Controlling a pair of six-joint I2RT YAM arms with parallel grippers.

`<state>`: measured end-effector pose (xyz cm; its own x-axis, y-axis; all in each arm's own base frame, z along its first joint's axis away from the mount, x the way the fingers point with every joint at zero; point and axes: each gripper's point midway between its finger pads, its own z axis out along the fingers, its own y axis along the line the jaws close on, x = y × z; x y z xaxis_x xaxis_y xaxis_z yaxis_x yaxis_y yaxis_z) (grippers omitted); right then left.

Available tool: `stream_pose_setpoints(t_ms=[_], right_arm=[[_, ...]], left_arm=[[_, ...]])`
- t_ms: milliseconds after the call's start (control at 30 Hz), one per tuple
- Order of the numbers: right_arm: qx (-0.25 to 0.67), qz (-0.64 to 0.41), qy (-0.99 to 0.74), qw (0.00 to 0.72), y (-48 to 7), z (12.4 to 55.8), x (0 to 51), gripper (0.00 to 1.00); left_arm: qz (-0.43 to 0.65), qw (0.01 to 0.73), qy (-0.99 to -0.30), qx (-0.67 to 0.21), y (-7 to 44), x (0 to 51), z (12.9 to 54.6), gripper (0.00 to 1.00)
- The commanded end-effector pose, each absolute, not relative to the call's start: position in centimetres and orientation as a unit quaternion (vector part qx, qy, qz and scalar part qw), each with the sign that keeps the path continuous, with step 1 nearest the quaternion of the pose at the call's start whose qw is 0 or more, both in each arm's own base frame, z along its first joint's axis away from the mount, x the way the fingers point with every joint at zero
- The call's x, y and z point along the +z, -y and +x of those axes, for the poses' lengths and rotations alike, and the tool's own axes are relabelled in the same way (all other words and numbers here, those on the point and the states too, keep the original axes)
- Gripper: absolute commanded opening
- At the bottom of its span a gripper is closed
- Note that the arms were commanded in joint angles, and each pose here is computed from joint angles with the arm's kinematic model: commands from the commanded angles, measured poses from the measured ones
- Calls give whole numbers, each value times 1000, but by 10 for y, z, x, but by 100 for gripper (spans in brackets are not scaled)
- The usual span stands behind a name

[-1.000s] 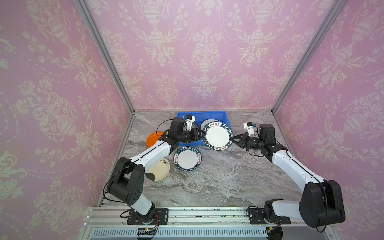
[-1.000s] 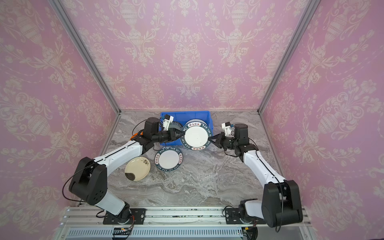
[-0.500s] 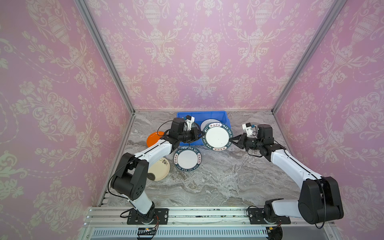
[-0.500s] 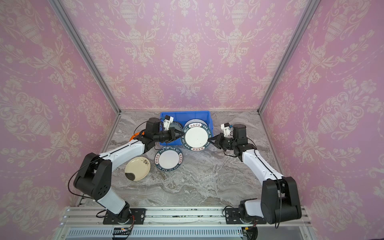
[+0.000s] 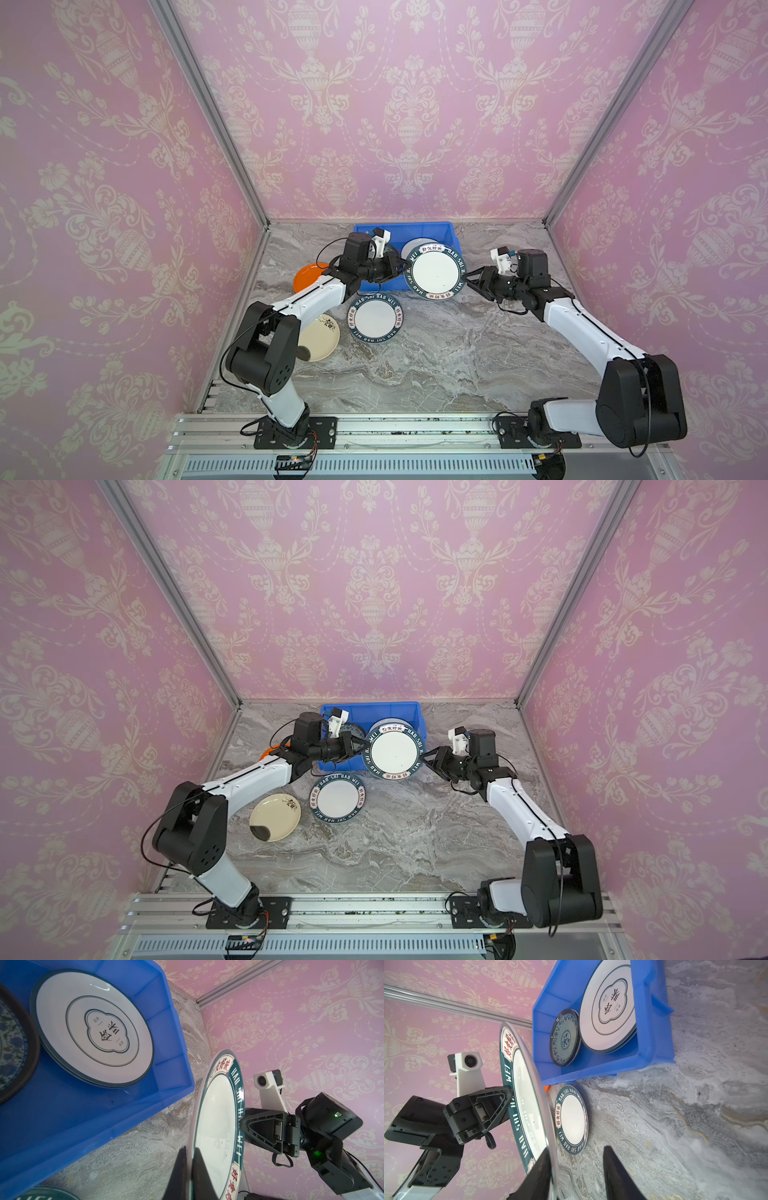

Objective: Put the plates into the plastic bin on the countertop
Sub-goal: 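Carry the green-rimmed plate toward the bin with the left gripper while the right gripper withdraws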

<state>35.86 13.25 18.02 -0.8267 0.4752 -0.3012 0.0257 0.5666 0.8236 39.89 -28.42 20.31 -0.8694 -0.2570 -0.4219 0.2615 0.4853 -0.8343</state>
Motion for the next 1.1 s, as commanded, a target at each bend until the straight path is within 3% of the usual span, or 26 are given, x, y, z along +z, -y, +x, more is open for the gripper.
stream_pose_setpoints(t_ms=[0, 467, 1067], right_arm=[[414, 185, -850, 269, -107, 360, 173, 43], [376, 300, -808, 341, -16, 361, 160, 46], [402, 332, -785, 334, -2, 364, 141, 46]], left_arm=[[12, 287, -806, -518, 284, 231, 411, 0], [-11, 303, -815, -494, 284, 232, 453, 0], [-18, 297, -844, -446, 278, 201, 494, 0]])
